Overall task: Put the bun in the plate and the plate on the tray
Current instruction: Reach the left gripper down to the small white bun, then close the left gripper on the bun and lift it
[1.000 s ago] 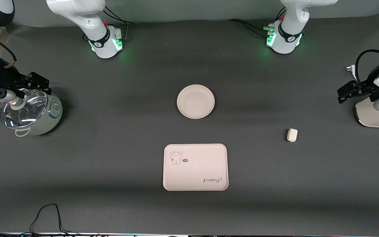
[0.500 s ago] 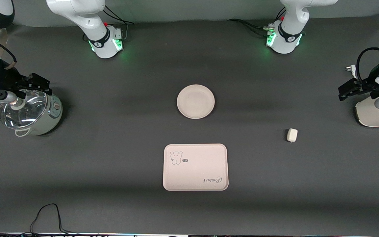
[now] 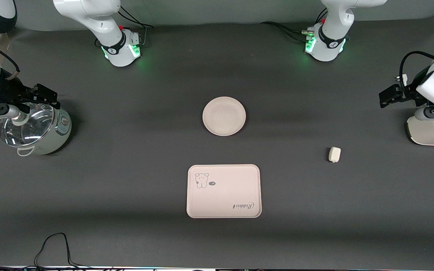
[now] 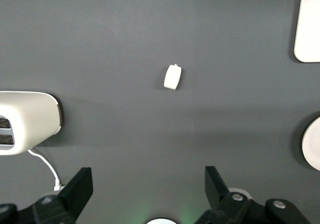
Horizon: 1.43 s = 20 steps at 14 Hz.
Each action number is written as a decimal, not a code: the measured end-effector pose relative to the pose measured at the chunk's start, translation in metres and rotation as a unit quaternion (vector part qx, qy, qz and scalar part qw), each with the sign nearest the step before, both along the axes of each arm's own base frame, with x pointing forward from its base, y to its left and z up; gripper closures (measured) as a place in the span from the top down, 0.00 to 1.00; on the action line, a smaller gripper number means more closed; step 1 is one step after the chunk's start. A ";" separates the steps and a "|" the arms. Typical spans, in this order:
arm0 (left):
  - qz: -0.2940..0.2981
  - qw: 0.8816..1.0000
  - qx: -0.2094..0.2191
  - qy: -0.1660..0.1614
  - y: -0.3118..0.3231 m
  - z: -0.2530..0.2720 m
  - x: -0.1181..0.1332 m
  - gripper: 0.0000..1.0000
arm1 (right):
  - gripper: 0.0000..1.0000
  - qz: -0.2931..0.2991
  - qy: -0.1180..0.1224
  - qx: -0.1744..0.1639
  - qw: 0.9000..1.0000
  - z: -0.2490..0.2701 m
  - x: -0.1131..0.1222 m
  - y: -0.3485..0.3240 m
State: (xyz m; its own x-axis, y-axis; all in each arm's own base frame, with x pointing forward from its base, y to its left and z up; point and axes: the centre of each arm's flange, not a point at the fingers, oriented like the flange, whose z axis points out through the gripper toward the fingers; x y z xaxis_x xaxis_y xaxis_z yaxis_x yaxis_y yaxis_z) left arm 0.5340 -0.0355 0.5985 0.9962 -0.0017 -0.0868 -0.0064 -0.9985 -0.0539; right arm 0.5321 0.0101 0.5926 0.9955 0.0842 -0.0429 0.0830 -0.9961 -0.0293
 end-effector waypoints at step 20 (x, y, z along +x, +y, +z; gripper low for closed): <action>0.014 0.999 -0.034 0.007 -0.010 -0.376 0.061 1.00 | 1.00 -0.003 0.019 0.019 1.000 -0.028 0.011 0.035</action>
